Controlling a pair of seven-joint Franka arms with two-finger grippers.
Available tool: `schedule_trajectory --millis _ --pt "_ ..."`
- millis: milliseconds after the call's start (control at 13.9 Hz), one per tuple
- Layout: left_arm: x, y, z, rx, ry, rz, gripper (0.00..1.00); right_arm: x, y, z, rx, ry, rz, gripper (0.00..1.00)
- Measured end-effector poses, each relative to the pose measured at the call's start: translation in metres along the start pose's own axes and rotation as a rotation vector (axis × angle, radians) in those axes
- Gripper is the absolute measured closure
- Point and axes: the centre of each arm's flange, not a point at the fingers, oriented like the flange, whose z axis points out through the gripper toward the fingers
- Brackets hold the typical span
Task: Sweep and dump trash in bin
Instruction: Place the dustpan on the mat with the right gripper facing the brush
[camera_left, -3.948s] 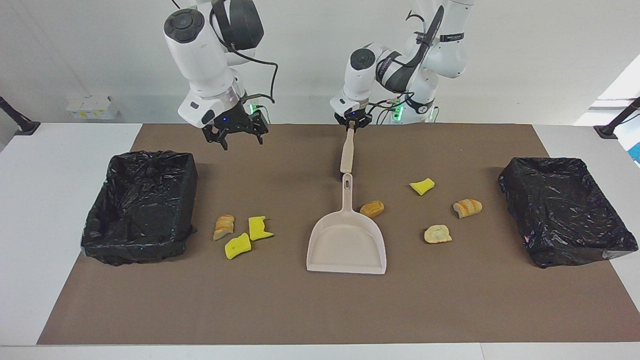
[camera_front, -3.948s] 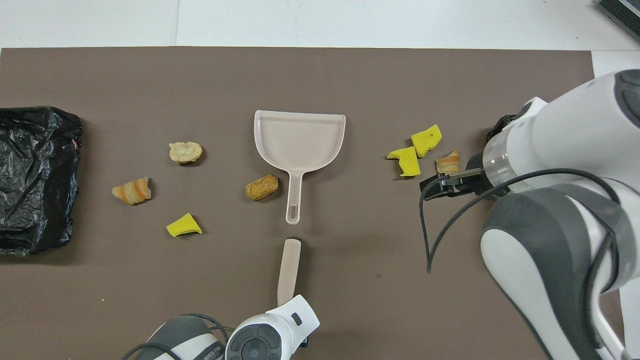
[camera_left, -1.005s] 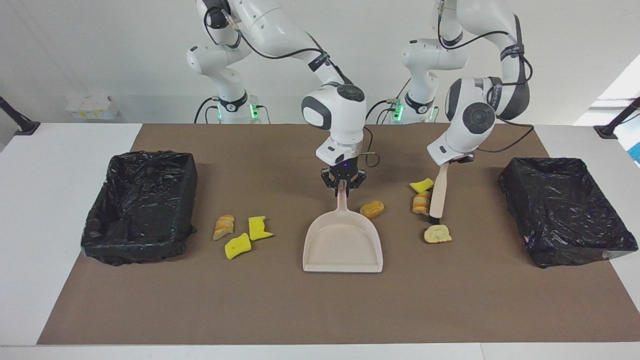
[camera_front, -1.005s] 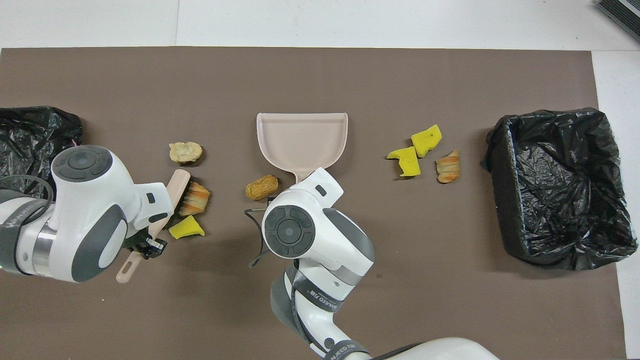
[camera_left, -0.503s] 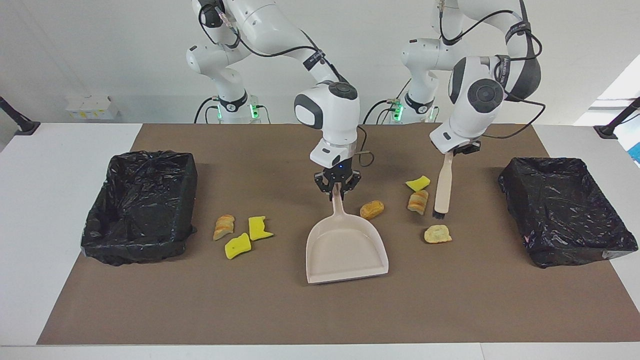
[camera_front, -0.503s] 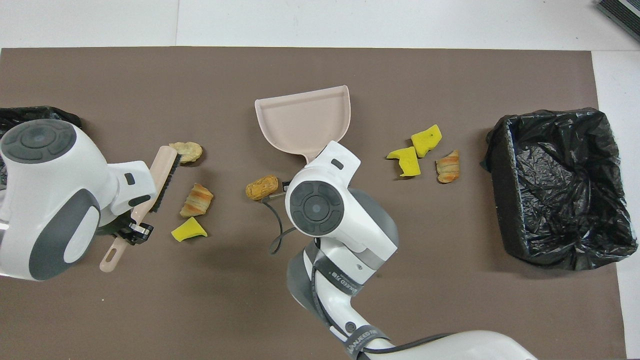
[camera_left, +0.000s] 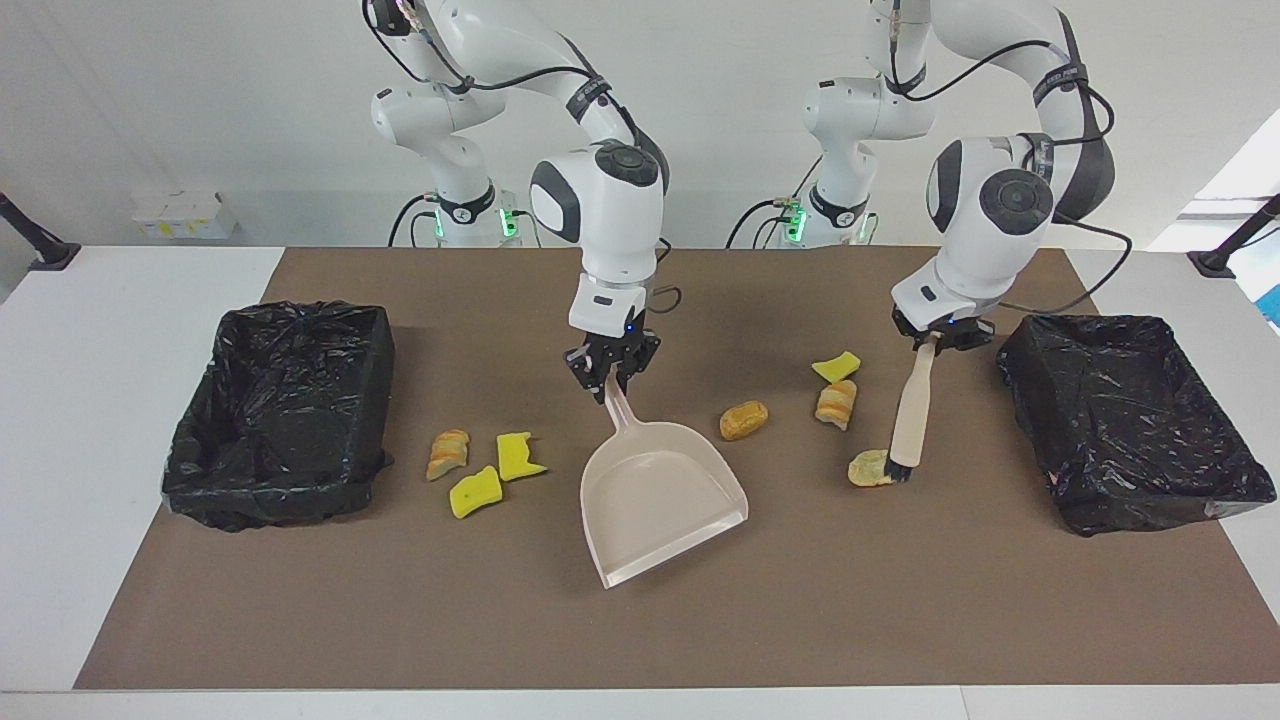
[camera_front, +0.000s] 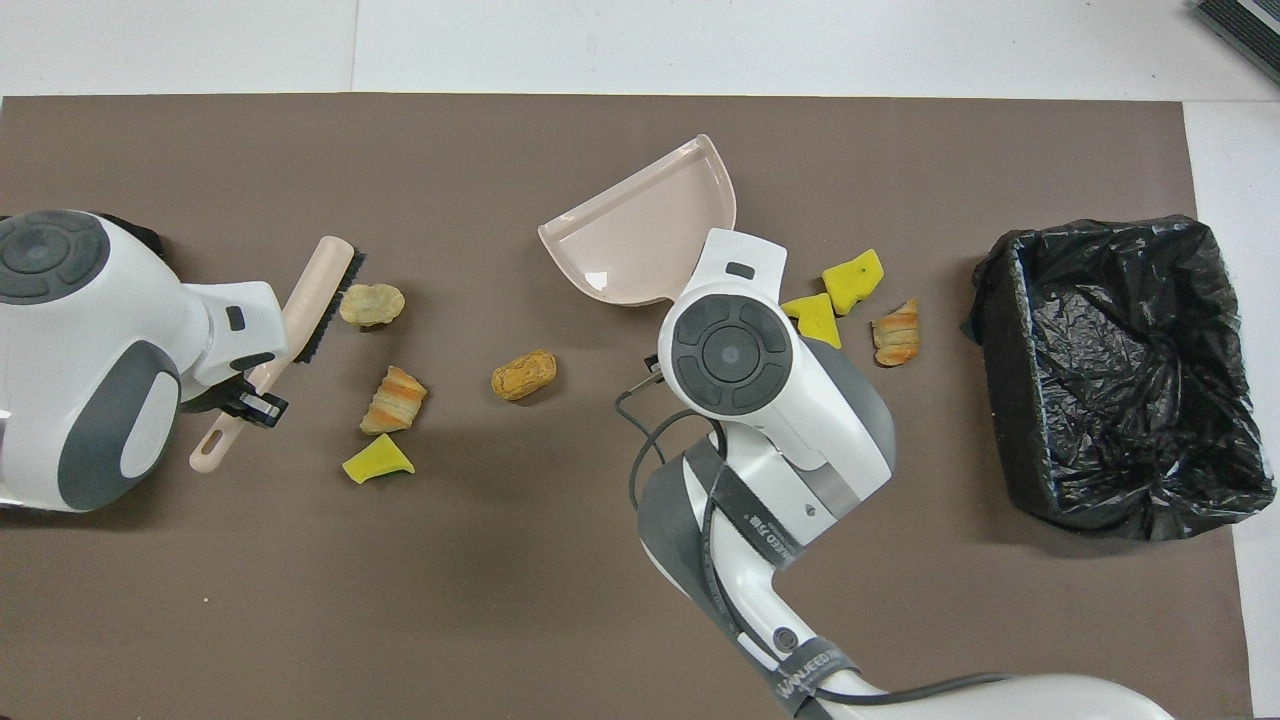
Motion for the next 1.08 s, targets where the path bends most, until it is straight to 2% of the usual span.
schedule_trajectory --millis 215,431,503,790,933,1077 --pt "0.022 -0.029 0.031 0.028 0.010 0.092 0.73 -0.013 0.033 0.008 0.080 -0.035 -0.231 0.68" --pt "0.027 -0.031 0.043 0.027 0.001 0.228 0.73 -0.035 0.059 0.024 0.193 -0.110 -0.490 0.68" --pt "0.026 -0.028 0.044 0.024 -0.006 0.246 0.73 -0.039 0.064 0.025 0.211 -0.115 -0.581 0.68" --pt "0.007 -0.007 0.055 -0.017 -0.095 0.277 0.73 -0.037 0.056 0.020 0.226 -0.077 -0.836 0.68" --pt "-0.001 0.013 0.052 -0.029 -0.145 0.279 0.73 -0.032 0.047 0.019 0.211 -0.041 -0.916 0.68" --pt "-0.003 0.035 0.045 -0.028 -0.178 0.212 0.73 -0.030 0.038 0.020 0.196 -0.033 -0.954 0.68"
